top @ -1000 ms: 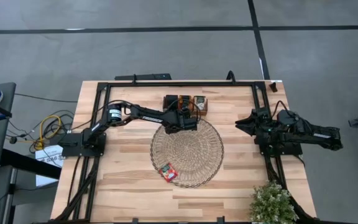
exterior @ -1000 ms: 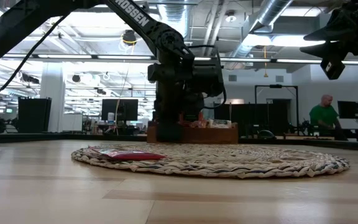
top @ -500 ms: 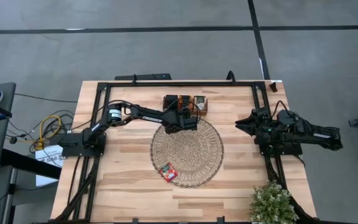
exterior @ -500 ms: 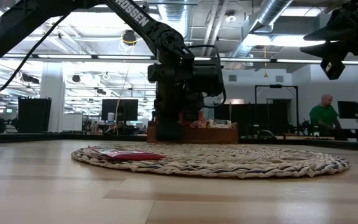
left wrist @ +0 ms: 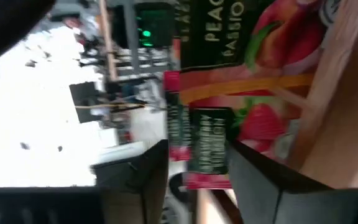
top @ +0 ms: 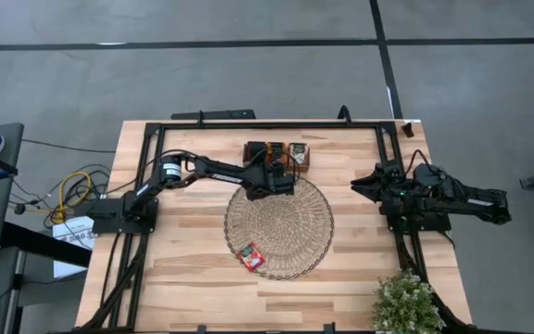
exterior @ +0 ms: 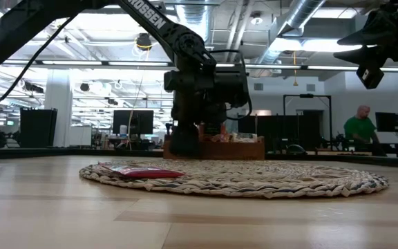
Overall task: Pick & Place Tea
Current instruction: Put the red tea bag into the left slot of the wooden organizer
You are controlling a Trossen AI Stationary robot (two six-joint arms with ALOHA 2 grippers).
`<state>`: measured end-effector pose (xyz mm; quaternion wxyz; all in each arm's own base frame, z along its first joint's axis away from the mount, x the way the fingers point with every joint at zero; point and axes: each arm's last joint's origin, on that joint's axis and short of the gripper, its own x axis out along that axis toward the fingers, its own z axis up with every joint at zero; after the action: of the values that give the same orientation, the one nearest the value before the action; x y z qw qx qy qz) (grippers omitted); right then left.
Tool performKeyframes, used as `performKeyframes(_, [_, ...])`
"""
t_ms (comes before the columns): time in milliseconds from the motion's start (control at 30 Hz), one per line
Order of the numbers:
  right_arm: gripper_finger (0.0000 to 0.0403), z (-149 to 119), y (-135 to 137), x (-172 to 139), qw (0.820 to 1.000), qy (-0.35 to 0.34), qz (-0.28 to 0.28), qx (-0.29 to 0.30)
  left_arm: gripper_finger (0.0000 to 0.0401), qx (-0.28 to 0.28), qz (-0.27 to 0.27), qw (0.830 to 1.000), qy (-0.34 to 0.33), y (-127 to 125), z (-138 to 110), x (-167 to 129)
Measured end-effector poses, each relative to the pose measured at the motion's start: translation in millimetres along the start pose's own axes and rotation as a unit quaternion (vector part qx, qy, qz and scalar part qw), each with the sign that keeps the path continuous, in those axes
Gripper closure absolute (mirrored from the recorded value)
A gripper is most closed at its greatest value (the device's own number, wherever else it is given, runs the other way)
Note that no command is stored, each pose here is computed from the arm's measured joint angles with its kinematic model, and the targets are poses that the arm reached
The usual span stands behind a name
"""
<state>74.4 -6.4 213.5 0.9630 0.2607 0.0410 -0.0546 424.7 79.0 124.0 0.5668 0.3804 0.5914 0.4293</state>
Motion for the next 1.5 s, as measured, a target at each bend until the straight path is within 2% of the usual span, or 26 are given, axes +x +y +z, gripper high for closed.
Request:
performKeyframes(167, [0.03, 0, 0, 0, 1.0, 0.0, 0.0, 0.0, 0.0226, 0.041, 0.07, 0.997, 0.004, 9, -1, -9])
performKeyframes(333, [0.03, 0, 0, 0, 1.0, 0.0, 0.0, 0.0, 0.0224, 0.012, 0.073, 0.997, -0.018, 45, -5, -31])
performKeyframes(467, [0.03, 0, 0, 0, 1.0, 0.0, 0.0, 0.0, 0.0224, -0.017, 0.075, 0.996, -0.05, 90, -14, -63])
performKeyframes(567, [0.03, 0, 0, 0, 1.0, 0.0, 0.0, 0.0, 0.0224, -0.074, 0.066, 0.992, -0.083, 131, -23, -89])
performKeyframes(633, [0.03, 0, 0, 0, 1.0, 0.0, 0.0, 0.0, 0.0224, -0.122, 0.039, 0.985, -0.115, 159, -32, -108])
performKeyframes(700, [0.03, 0, 0, 0, 1.0, 0.0, 0.0, 0.0, 0.0224, -0.192, -0.021, 0.969, -0.157, 184, -41, -125])
performKeyframes(767, [0.03, 0, 0, 0, 1.0, 0.0, 0.001, 0.0, 0.0224, -0.265, -0.131, 0.935, -0.198, 206, -55, -140])
performKeyframes(800, [0.03, 0, 0, 0, 1.0, 0.0, 0.001, 0.0, 0.0224, -0.297, -0.197, 0.91, -0.211, 215, -61, -146])
performKeyframes(867, [0.03, 0, 0, 0, 1.0, 0.0, 0.001, 0.0, 0.0224, -0.354, -0.335, 0.846, -0.218, 230, -73, -155])
performKeyframes(933, [0.03, 0, 0, 0, 1.0, -0.002, 0.001, 0.0, 0.0224, -0.383, -0.438, 0.789, -0.2, 238, -83, -162])
performKeyframes(1000, [0.03, 0, 0, 0, 1.0, -0.002, 0.001, 0.0, 0.0224, -0.394, -0.508, 0.747, -0.169, 239, -90, -169])
performKeyframes(1033, [0.03, 0, 0, 0, 1.0, -0.002, 0.001, 0.0, 0.0224, -0.394, -0.536, 0.731, -0.149, 237, -93, -173])
performKeyframes(1100, [0.03, 0, 0, 0, 1.0, -0.002, 0.001, 0.0, 0.0224, -0.389, -0.577, 0.709, -0.111, 231, -98, -180])
performKeyframes(1200, [0.03, 0, 0, 0, 1.0, -0.002, 0.001, 0.0, 0.0224, -0.372, -0.614, 0.693, -0.061, 217, -101, -194])
performKeyframes(1233, [0.03, 0, 0, 0, 1.0, -0.002, 0.001, 0.0, 0.0224, -0.365, -0.618, 0.694, -0.052, 211, -100, -200])
performKeyframes(1400, [0.03, 0, 0, 0, 1.0, -0.002, 0.001, 0.0, 0.0224, -0.333, -0.624, 0.706, -0.023, 178, -91, -225])
performKeyframes(1500, [0.03, 0, 0, 0, 1.0, -0.001, 0.001, 0.0, 0.0224, -0.301, -0.617, 0.727, 0.013, 151, -85, -234])
